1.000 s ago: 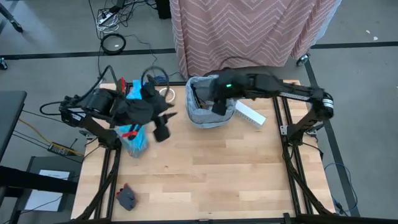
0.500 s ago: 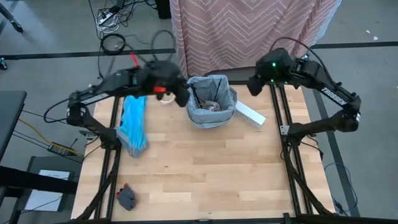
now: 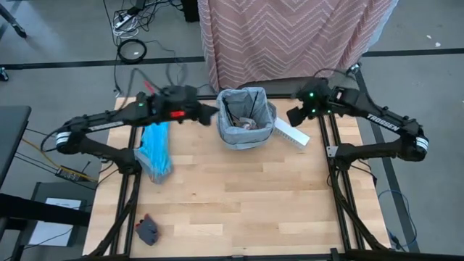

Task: Place trash/remove bag and relplace
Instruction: Remove the trash bag from the trash bin

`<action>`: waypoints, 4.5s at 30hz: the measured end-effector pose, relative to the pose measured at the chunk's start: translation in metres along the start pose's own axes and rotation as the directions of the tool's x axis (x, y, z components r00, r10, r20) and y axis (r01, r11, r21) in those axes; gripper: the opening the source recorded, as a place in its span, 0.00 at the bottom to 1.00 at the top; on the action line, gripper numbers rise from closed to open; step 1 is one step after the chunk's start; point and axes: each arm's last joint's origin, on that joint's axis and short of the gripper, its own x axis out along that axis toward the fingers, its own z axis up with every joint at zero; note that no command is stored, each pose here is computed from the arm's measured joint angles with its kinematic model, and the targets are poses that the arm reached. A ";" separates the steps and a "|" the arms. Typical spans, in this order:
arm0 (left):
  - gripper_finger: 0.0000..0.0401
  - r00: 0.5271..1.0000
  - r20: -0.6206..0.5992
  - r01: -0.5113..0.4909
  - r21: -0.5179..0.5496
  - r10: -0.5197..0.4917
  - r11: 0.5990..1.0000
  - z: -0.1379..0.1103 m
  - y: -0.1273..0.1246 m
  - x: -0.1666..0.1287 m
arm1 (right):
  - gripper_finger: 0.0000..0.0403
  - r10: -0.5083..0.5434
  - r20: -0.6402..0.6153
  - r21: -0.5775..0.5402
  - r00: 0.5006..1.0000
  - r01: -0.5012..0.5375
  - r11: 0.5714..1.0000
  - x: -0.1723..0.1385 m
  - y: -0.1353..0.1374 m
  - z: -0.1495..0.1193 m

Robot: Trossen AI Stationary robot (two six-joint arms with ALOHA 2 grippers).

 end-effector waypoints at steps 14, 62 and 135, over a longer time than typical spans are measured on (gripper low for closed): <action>0.33 0.983 0.147 0.124 -0.095 -0.109 0.988 0.004 0.003 -0.036 | 0.43 0.171 0.086 0.279 0.982 -0.188 0.942 0.046 0.006 -0.008; 0.33 0.954 0.233 0.204 -0.046 -0.188 0.978 0.012 -0.005 -0.032 | 0.01 0.235 0.321 0.038 0.917 -0.260 0.965 -0.036 0.044 0.017; 0.33 0.876 0.137 0.469 -0.021 -0.462 0.883 -0.009 -0.012 0.072 | 0.00 0.244 0.296 0.115 0.924 -0.288 0.951 -0.014 0.072 0.050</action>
